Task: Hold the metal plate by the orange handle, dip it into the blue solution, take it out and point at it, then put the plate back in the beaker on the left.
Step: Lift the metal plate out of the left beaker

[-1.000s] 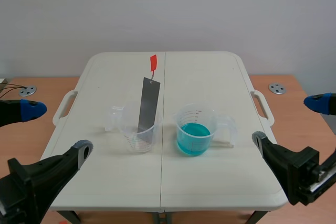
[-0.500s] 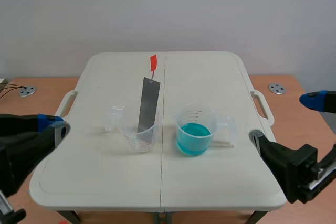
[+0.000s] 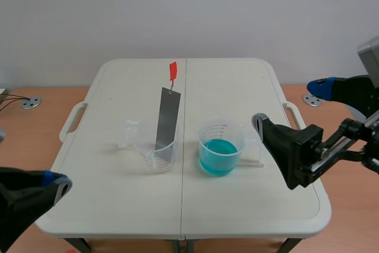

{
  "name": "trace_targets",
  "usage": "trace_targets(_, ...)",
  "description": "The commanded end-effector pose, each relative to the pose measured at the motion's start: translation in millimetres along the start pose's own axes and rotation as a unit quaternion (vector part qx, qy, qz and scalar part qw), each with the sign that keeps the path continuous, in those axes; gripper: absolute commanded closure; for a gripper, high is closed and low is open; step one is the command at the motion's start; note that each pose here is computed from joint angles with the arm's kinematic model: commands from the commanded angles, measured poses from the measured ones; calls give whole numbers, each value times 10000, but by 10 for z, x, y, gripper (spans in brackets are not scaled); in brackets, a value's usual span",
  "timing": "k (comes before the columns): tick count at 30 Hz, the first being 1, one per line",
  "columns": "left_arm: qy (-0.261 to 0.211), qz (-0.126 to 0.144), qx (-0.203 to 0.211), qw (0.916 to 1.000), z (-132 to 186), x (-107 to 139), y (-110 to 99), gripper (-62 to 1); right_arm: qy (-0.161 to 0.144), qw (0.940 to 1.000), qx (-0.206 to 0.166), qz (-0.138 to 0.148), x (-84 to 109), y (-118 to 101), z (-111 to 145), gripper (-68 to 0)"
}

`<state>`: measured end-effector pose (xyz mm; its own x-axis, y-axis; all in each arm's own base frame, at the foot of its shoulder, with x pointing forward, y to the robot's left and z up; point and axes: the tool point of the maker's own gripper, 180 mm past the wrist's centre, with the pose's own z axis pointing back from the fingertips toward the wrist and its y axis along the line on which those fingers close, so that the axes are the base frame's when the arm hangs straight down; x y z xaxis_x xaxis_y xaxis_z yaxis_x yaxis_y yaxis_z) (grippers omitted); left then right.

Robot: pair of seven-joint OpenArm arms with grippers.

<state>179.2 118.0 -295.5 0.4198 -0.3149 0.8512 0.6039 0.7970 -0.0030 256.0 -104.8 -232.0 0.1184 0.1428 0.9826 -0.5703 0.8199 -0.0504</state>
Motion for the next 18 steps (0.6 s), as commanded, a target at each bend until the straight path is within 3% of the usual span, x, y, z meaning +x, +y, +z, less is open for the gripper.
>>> trace_targets(1, 257, 267, 2, 9993, 61, -238, -34, -16, -203, 9998, -41, -42, 104, -54, -52, -663)
trace_targets(7, 1169, 795, 37, 9899, 244, -974, -106, -16, -362, 9991, 62, -225, 171, -63, -209, -663)
trace_targets(16, 2337, 1475, 30, 9610, 574, -1928, -324, -16, -490, 9972, 158, -551, 247, -70, -478, -663)
trace_targets(18, 2514, 1446, -61, 9570, 631, -2067, -406, -16, -510, 9966, 152, -634, 244, -68, -549, -663)
